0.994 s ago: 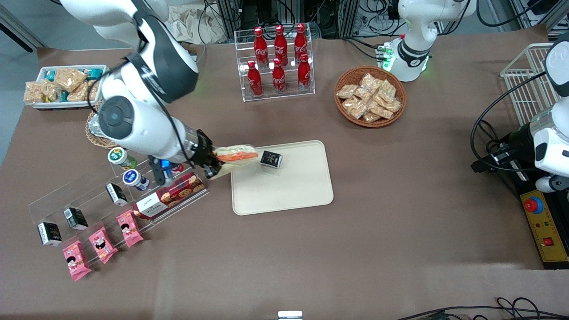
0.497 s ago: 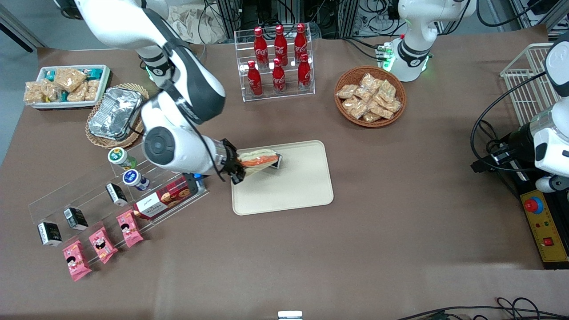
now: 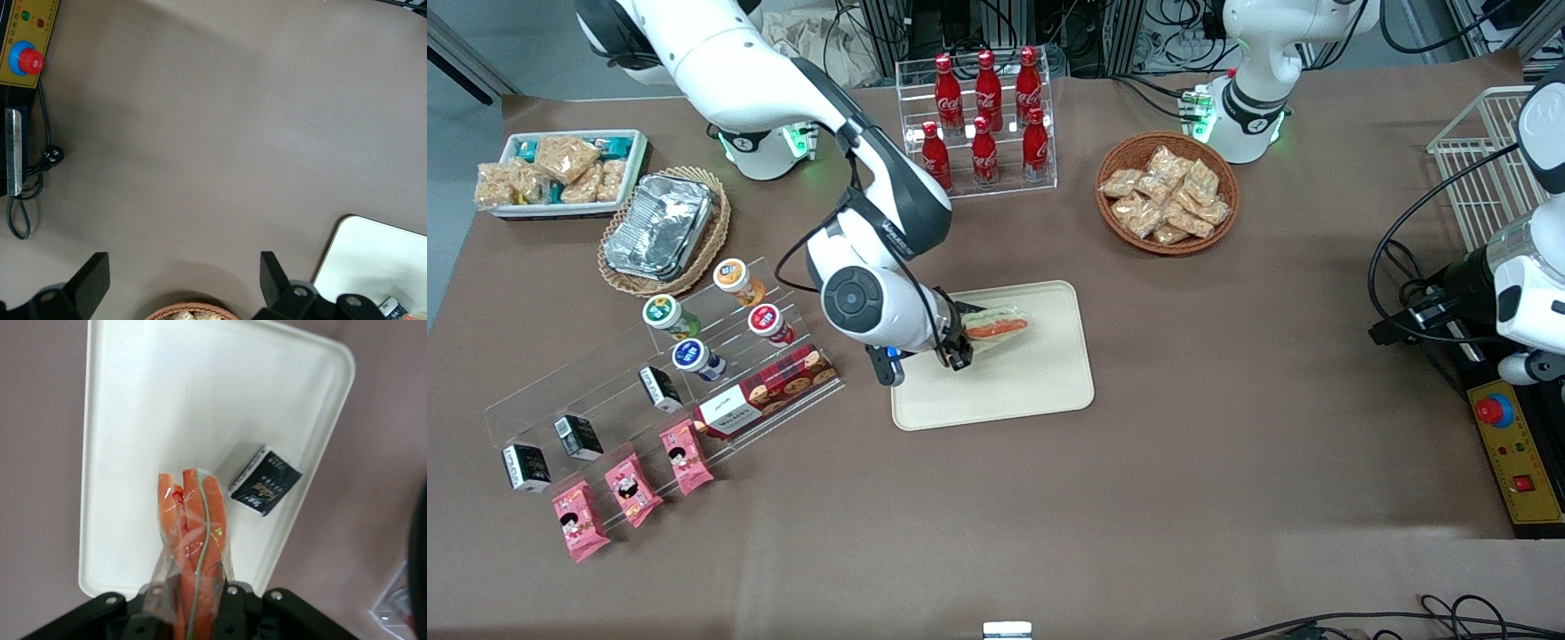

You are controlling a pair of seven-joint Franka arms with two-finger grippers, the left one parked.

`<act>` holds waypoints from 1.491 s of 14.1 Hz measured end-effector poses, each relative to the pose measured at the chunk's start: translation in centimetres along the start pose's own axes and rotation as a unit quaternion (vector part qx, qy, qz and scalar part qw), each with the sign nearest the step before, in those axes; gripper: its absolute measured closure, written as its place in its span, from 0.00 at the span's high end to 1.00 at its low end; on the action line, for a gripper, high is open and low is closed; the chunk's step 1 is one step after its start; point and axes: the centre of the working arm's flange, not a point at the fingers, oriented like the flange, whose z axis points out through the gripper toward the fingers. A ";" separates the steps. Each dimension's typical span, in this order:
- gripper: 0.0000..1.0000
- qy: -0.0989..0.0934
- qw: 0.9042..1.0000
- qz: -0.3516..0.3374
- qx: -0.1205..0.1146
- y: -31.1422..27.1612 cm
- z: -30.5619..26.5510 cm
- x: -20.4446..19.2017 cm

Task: Place sandwich on tray
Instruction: 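Carry the sandwich over the beige tray beside the black packet, then lower the sandwich onto the tray and open the right gripper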

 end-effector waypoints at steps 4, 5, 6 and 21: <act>0.20 0.007 1.000 0.026 0.011 -0.8 4.0 0.2; 0.20 0.008 0.999 0.030 0.012 -1.0 4.6 0.5; 0.20 0.009 0.999 0.033 0.013 -1.2 5.3 0.8; 0.45 0.019 0.997 0.061 0.047 -3.1 9.6 4.2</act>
